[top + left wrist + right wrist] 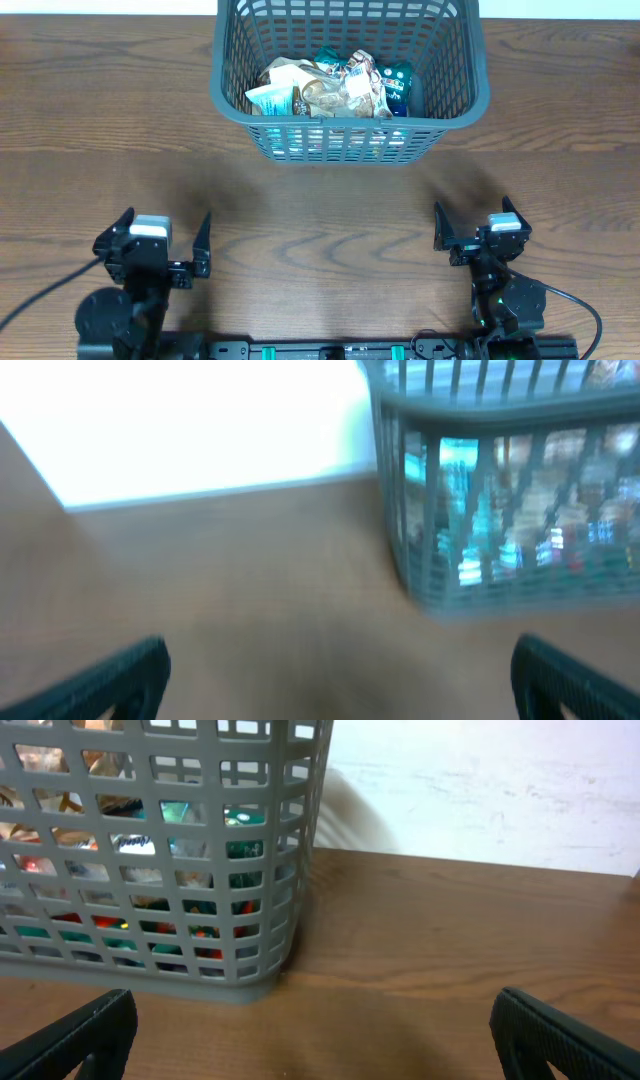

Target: Pack container

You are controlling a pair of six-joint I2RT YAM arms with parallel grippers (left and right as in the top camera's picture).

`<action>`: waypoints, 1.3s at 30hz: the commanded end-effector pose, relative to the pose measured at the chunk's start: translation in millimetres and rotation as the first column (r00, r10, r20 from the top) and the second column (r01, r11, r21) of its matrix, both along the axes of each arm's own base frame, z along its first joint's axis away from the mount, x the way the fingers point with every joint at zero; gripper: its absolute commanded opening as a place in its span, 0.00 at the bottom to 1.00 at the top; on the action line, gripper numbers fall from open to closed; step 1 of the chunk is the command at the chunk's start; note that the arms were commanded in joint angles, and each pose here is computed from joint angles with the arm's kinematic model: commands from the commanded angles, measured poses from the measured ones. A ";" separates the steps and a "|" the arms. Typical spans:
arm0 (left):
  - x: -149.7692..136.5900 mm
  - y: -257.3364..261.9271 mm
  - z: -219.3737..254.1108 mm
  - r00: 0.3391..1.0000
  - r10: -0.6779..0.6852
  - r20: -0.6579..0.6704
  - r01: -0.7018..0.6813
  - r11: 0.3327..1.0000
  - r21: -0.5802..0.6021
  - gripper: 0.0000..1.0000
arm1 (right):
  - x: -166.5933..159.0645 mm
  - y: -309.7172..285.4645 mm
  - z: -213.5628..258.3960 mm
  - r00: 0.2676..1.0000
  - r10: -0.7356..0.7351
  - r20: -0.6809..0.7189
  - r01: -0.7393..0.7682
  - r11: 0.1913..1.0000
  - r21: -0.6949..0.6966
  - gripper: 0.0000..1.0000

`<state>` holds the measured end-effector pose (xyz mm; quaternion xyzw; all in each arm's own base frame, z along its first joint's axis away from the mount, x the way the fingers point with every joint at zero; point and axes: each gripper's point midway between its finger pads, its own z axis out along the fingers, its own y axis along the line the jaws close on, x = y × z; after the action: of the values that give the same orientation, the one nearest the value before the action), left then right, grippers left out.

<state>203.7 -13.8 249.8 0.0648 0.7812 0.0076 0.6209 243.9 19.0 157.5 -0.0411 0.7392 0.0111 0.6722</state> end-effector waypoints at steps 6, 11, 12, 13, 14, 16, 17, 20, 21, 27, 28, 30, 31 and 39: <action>24.0 6.6 -9.2 0.970 0.040 0.242 -0.043 0.999 0.006 0.99 | -0.3 2.7 -1.3 1.000 0.012 0.000 -0.012 1.000 -0.001 0.99; 30.8 15.7 -26.4 0.955 0.094 0.282 -0.097 0.995 0.000 0.99 | -0.3 2.6 -1.3 1.000 0.012 0.000 -0.012 1.000 -0.001 0.99; 32.5 18.5 -31.2 0.954 0.110 0.279 -0.114 0.993 -0.001 0.99 | -0.3 2.7 -1.3 1.000 0.012 0.000 -0.012 1.000 -0.001 0.99; 33.5 19.1 -34.8 0.955 0.113 0.275 -0.118 0.993 0.000 0.99 | -0.3 2.7 -1.3 1.000 0.012 0.000 -0.012 1.000 -0.001 0.99; 34.7 19.9 -39.5 0.956 0.118 0.270 -0.123 0.992 0.001 0.99 | -0.3 2.7 -1.3 1.000 0.012 0.000 -0.012 1.000 -0.001 0.99; 36.6 23.0 -48.7 0.957 0.136 0.255 -0.142 0.990 0.002 0.99 | -0.3 2.7 -1.3 1.000 0.012 0.000 -0.012 1.000 -0.001 0.99; 37.4 24.0 -53.3 0.958 0.142 0.247 -0.148 0.989 0.003 0.99 | -0.3 2.7 -1.3 1.000 0.012 0.000 -0.012 1.000 -0.001 0.99; 39.4 24.1 -67.0 0.965 0.143 0.219 -0.148 0.989 0.009 0.99 | -0.3 2.7 -1.3 1.000 0.012 0.000 -0.012 1.000 -0.001 0.99; 40.1 23.8 -72.0 0.967 0.143 0.209 -0.147 0.989 0.003 0.99 | -0.3 2.7 -1.3 1.000 0.012 0.000 -0.012 1.000 -0.001 0.99; 40.5 17.5 -109.0 0.988 0.122 0.090 -0.118 0.992 -0.047 0.99 | -0.3 2.6 -1.3 1.000 0.012 0.000 -0.012 1.000 -0.001 0.99; 39.7 17.3 -114.2 0.990 0.123 0.068 -0.119 0.991 -0.054 0.99 | -0.3 2.7 -1.3 1.000 0.012 0.000 -0.012 1.000 -0.001 0.99; 39.9 16.0 -113.5 0.991 0.116 0.071 -0.112 0.992 -0.058 0.99 | -0.3 2.7 -1.3 1.000 0.012 0.000 -0.012 1.000 -0.001 0.99; 39.9 16.0 -113.4 0.991 0.116 0.071 -0.112 0.992 -0.059 0.99 | -0.3 2.7 -1.3 1.000 0.012 0.000 -0.012 1.000 -0.001 0.99; 39.9 -0.2 -111.8 0.997 0.022 0.078 -0.017 0.998 -0.060 0.99 | -0.3 2.6 -1.3 1.000 0.012 0.000 -0.012 1.000 -0.001 0.99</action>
<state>244.6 -6.5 154.0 0.0219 0.7429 0.0097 0.6690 243.8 19.1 157.6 -0.0412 0.7390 0.0112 0.6723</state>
